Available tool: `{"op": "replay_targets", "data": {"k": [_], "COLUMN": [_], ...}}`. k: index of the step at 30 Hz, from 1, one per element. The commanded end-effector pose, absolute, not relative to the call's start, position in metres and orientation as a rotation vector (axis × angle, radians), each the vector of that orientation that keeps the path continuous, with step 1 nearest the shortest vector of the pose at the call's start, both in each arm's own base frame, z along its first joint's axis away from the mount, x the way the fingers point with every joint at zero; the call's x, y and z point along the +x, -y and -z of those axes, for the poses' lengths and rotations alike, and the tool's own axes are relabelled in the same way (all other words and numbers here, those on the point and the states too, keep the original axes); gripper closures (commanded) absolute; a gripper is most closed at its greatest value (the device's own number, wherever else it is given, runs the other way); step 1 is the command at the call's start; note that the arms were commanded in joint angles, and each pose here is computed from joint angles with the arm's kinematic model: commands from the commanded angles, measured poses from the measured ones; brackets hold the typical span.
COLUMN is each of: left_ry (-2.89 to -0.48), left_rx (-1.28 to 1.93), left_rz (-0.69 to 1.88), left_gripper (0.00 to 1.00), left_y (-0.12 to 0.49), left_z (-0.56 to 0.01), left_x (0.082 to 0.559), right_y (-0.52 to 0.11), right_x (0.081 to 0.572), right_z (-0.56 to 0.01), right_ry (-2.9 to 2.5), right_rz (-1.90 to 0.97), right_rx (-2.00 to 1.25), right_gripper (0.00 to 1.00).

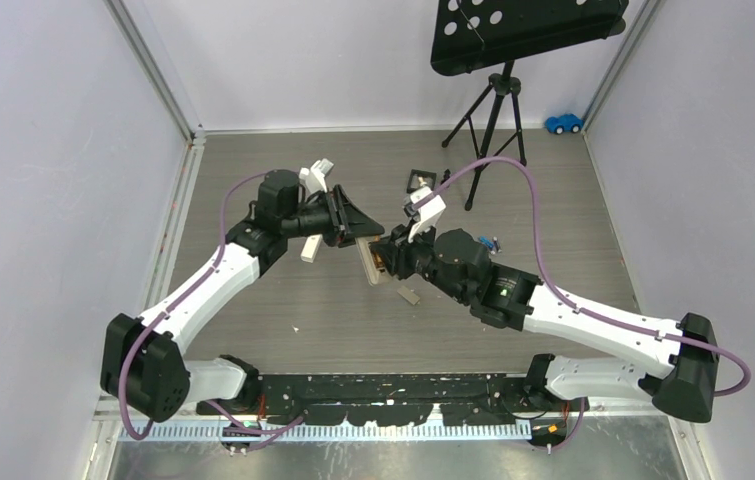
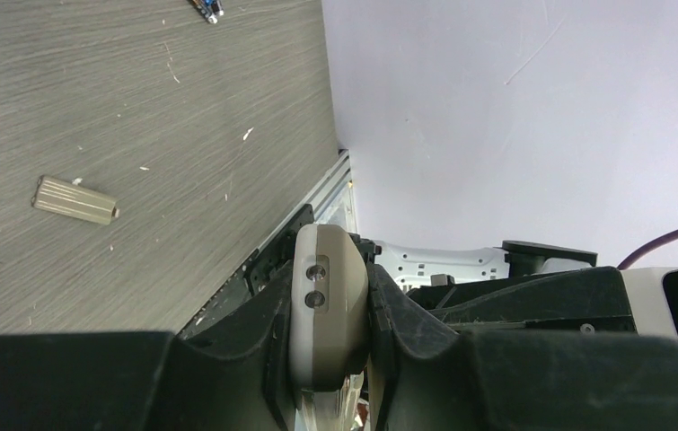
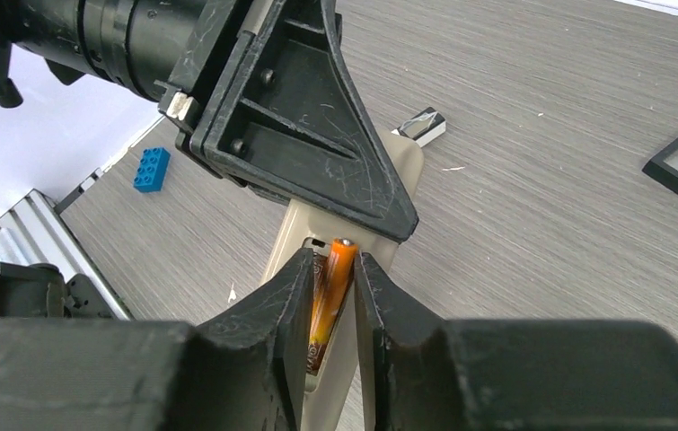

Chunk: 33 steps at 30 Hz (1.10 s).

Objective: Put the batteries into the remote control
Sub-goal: Load the battery into the remote control.

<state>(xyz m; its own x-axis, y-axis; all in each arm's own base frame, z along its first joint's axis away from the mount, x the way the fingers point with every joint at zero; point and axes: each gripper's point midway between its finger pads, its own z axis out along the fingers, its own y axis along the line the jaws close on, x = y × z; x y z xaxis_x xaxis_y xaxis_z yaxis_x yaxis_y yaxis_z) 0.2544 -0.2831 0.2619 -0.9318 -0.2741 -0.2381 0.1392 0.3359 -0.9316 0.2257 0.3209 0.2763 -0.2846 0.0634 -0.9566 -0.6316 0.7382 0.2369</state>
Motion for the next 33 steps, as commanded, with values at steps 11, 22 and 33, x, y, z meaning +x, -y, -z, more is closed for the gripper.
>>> {"op": "replay_targets", "data": {"k": [11,22,33], "left_ry": [-2.213,-2.107,-1.957], "left_rx": [-0.041,-0.1,-0.307], "left_rz": [1.609,1.584,1.49], "left_gripper": [1.0,1.0,1.0], "left_y": [0.284,0.282,0.268], "left_z": [-0.284,-0.297,-0.315], "left_x": [0.259,0.275,0.307], "right_y": [-0.307,-0.259,-0.268], "right_x": [0.205,0.218,0.228], "right_z": [-0.316,-0.338,-0.297], "right_ry": [-1.721,-1.737,-1.768], "right_rz": [-0.866,-1.096,-1.526], "right_rx": [-0.377,0.364,1.042], "right_gripper": [0.47,0.0,0.03]}}
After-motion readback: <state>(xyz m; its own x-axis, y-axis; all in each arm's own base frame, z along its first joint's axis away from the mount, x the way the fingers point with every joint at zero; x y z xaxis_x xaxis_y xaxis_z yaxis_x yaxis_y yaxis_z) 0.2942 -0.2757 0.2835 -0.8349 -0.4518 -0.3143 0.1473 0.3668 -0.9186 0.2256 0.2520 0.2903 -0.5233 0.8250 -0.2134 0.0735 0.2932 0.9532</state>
